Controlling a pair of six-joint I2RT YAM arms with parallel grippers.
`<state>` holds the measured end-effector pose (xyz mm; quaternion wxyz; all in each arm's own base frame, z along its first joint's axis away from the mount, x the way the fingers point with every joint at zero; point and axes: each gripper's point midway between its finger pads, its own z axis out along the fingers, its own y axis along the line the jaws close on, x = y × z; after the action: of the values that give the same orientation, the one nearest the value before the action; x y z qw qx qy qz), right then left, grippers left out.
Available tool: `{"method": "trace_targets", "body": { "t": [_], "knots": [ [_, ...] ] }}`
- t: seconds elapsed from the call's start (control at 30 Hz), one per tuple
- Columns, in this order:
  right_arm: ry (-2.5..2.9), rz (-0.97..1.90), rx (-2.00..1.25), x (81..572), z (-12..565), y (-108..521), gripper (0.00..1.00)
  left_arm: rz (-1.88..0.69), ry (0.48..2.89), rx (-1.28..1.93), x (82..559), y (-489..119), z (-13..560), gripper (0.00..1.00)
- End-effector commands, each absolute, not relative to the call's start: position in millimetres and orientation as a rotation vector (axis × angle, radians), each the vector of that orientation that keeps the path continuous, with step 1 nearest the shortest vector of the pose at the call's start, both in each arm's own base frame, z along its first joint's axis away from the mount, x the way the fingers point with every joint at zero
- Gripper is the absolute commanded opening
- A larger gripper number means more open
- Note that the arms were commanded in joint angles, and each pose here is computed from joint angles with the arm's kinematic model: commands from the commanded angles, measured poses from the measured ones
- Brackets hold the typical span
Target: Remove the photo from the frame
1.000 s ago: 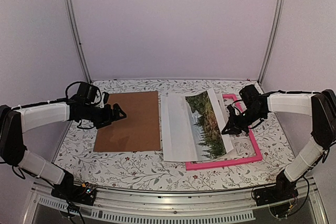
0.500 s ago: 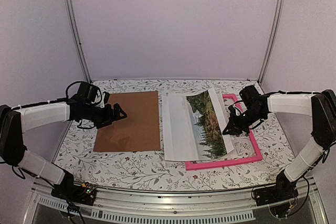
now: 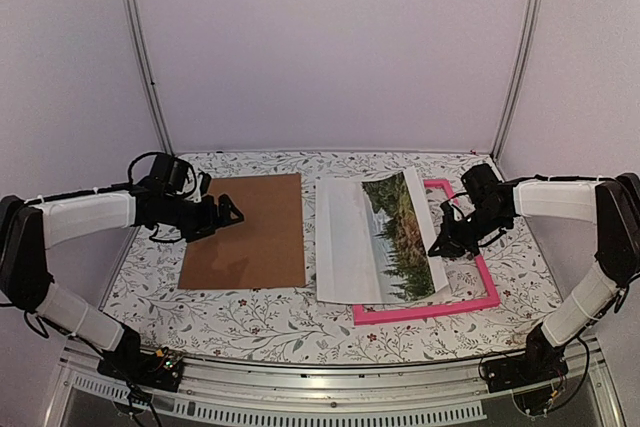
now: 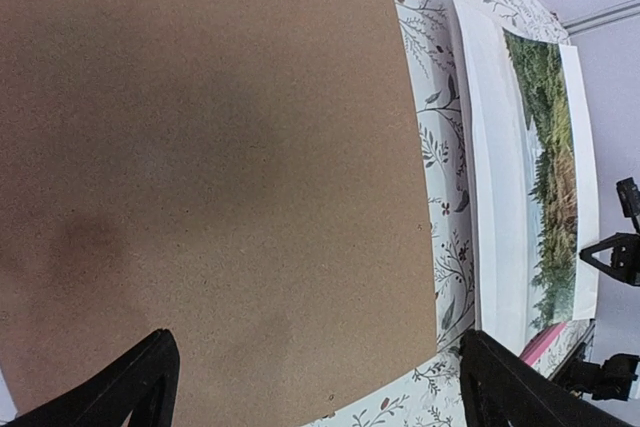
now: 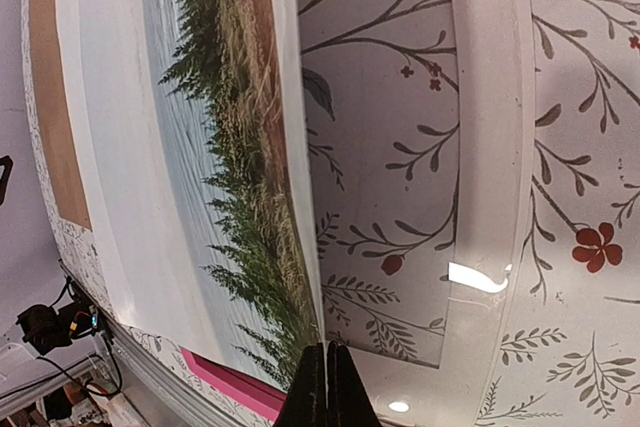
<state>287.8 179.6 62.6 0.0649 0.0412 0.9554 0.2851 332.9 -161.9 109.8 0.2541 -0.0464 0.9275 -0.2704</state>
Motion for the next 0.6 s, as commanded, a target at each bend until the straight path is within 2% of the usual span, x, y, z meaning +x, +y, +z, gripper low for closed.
{"method": "trace_targets", "body": {
  "t": [0.0, 0.17, 0.4, 0.57],
  "knots": [
    [2.846, 0.880, 0.114, 293.6, 68.5, 181.1, 0.00, -0.760, 2.500, -0.073, 336.8, -172.1, 116.5, 0.99],
    [2.847, 0.895, 0.106, 295.4, 65.9, 183.7, 0.01, -0.752, 2.503, -0.074, 335.5, -171.0, 114.4, 0.99],
    [2.856, 0.854, 0.103, 297.4, 60.9, 180.2, 0.08, -0.743, 2.504, -0.078, 334.1, -169.4, 113.0, 0.99],
    [2.855, 0.812, 0.097, 297.7, 60.2, 175.5, 0.33, -0.745, 2.500, -0.080, 332.7, -168.8, 112.8, 0.99]
  ]
}}
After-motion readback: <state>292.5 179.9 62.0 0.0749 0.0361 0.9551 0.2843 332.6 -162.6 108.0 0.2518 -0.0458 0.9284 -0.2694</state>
